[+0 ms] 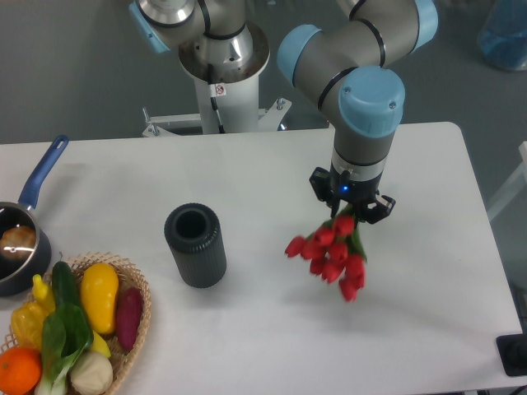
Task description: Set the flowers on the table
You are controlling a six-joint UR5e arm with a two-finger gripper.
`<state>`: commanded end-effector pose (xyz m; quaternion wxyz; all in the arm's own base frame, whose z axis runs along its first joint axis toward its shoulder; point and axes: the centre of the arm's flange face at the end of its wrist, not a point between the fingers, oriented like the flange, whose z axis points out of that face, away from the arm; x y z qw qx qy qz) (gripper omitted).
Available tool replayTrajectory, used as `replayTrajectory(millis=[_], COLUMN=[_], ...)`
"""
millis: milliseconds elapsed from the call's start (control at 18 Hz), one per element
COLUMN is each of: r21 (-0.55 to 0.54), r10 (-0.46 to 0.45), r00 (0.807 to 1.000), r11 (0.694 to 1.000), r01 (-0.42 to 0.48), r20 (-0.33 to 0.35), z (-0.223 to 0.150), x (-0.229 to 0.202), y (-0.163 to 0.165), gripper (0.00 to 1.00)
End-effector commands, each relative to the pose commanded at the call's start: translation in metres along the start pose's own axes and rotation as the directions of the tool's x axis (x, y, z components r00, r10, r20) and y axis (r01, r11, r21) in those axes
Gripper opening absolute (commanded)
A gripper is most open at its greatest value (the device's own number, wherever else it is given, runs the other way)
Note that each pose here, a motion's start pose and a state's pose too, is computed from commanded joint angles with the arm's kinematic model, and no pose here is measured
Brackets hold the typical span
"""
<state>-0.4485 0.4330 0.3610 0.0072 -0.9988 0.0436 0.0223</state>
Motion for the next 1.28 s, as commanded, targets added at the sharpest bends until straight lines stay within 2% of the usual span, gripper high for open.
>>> replayTrajectory(millis=[278,389,556,722,1111,1278], r21=[0.007,0.009,0.015,0.034,0.052,0.055], r10=[0.011,-0.001,-0.004,0.04,0.007,0.037], r00=[1.0,0.999,0.999,0.995,0.996,0.995], r11=[1.0,1.0,1.0,0.998,0.999,0.998], r01=[-0.011,0.0,0.003,-0.044,-0.012,-0.042], r20=[0.01,0.038,0.044,0.091,0.094,0.097], z=[-0.003,-0.006,-0.005,-0.016,-0.02,-0.022], x=[0.0,-0.002,-0.003,-0.008,-0.031,-0.037], y=[0.0,0.0,0.012,0.027,0.06,0.067], gripper=[1.0,1.0,1.0,1.0,1.0,1.0])
